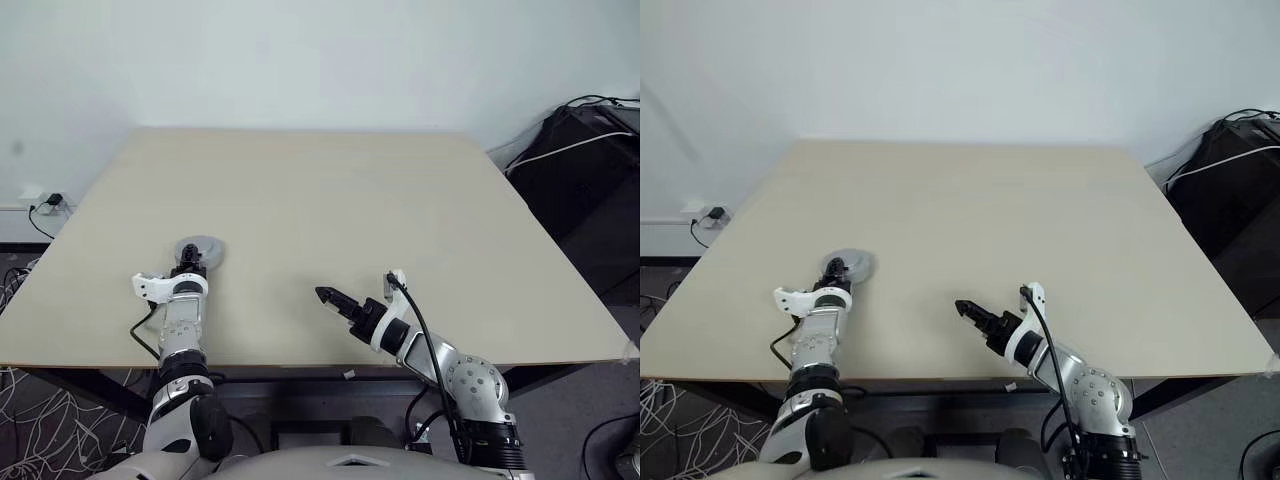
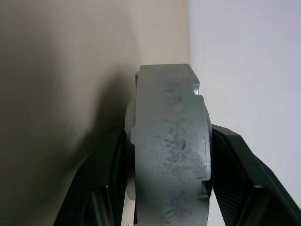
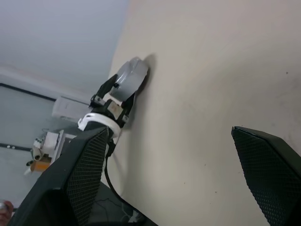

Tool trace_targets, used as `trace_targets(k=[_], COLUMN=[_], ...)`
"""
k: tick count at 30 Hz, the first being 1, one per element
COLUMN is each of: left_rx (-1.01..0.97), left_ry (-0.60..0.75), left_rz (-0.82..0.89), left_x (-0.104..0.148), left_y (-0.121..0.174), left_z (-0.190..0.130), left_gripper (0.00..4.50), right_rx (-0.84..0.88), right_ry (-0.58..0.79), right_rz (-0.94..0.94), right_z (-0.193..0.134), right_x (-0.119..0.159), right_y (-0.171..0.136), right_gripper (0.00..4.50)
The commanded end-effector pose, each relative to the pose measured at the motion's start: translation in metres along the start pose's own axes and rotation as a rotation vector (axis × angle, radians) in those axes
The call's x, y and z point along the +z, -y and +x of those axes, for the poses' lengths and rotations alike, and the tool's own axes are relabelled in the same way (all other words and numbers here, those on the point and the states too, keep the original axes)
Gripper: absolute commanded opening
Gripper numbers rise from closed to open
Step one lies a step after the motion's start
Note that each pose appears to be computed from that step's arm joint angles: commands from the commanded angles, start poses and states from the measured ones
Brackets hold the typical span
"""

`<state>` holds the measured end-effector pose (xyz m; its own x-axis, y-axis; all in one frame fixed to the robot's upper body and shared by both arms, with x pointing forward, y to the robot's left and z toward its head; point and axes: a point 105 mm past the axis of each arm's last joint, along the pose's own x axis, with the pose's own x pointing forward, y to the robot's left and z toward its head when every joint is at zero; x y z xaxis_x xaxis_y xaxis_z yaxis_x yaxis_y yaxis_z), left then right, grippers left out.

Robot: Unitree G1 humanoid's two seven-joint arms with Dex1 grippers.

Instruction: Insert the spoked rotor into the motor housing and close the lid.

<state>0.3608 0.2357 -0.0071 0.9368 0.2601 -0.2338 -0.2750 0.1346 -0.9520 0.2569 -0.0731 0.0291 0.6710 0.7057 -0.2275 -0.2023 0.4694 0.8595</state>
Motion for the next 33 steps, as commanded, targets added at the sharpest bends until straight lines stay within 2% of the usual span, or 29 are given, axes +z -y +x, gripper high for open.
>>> trace_targets(k=[1, 5, 19, 26, 33], left_rx=[-0.119, -0.103, 0.074, 0.112, 0.140], left_ry=[0.015, 0.009, 0.002, 0.005, -0.040], left_rz=[0.006, 0.013, 0.089, 0.102, 0.131], left_x=[-0.001, -0.005, -0.010, -0.009, -0.011], left_y=[0.039, 0.041, 0.013, 0.004, -0.003], left_z=[0.011, 0.016, 0.017, 0.012, 0.004], left_gripper=[2.08, 2.08, 2.08, 4.42, 4.47], right_rx=[0.041, 0.044, 0.043, 0.039, 0.034], right_ry=[0.035, 0.034, 0.032, 0.033, 0.028], right_rz=[-0.038, -0.041, -0.050, -0.049, -0.048], right_z=[0.000, 0.000, -0.001, -0.001, 0.000], right_x=[0.008, 0.007, 0.007, 0.008, 0.007], right_y=[-0.011, -0.012, -0.011, -0.010, -0.009], right_gripper=[4.50, 4.50, 4.50, 4.50, 4.50])
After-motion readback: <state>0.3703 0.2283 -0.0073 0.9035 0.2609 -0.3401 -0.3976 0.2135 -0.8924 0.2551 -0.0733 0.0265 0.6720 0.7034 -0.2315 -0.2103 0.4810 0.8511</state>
